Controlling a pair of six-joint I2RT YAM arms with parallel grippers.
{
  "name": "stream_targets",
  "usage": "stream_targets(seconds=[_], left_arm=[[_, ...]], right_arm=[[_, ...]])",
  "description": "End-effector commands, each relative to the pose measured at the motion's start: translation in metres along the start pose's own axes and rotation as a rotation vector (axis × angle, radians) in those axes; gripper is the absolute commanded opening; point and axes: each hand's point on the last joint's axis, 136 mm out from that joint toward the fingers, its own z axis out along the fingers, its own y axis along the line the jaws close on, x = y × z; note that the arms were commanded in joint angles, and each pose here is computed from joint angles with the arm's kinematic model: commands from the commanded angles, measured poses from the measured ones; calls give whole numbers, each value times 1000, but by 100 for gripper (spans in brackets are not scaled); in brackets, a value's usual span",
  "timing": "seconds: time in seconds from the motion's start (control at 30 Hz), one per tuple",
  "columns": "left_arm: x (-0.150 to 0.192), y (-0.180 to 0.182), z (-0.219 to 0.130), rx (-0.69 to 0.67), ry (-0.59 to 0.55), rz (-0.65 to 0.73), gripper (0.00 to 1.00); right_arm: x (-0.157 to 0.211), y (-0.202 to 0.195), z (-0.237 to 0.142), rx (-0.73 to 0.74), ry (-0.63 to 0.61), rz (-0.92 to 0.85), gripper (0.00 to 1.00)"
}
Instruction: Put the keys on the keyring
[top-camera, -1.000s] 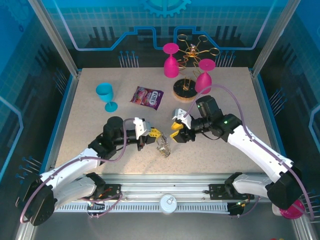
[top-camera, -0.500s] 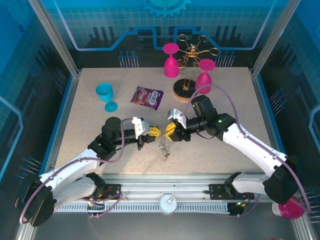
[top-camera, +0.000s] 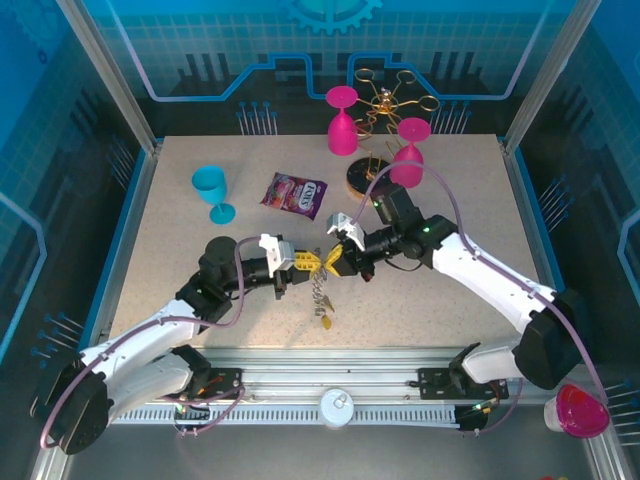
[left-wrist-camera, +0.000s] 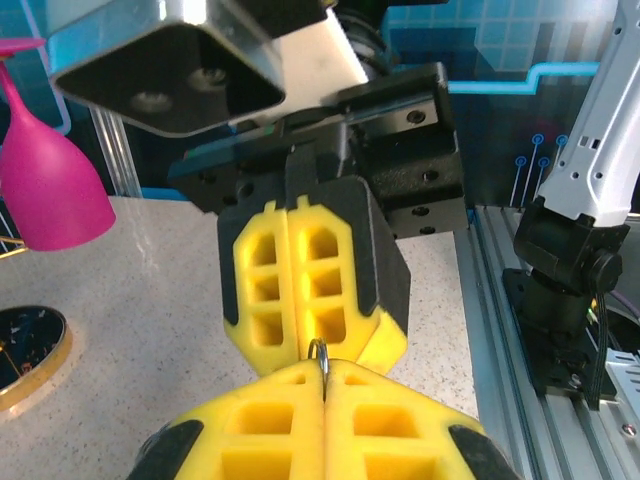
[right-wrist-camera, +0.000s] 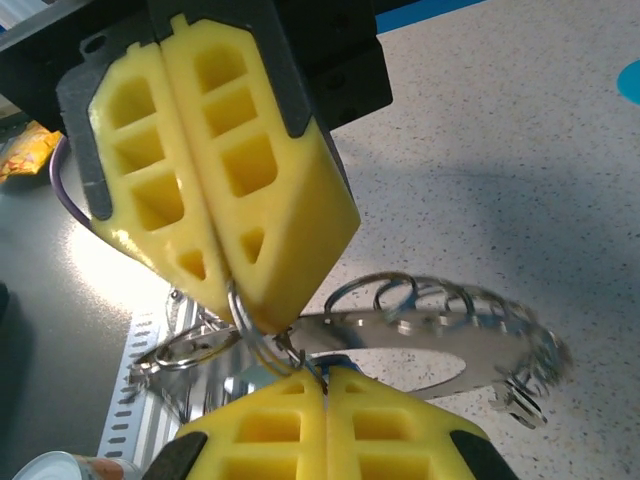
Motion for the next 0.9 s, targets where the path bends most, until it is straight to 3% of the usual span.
stream_targets(seconds=[0.0,0.1,0.2,0.27,0.47,0.63,0.87], left_arm=[[-30,-5,-1,27,-131,88,0],[-32,-2,-2,10,-156,96,0],[-31,2,-3,-11,-160,90,0],[-28,6,-4,-30,-161,81,0],[-27,14,-5,-64,-182,33,0],[-30,23,-6,-104,-217,-16,0],[-30,26,-7,-119,-243,-64,0]], right_arm=[[-8,4,0,-27,-3,-1,10],[-12,2,-8,-1,-17,0,17],[-15,2,-16,34,-31,-2,38],[-16,-1,-25,93,-52,-16,43],[-12,-7,-50,335,-171,-134,52],[-6,-7,-34,440,-190,-192,54],[-12,-14,-15,469,-239,-204,55]])
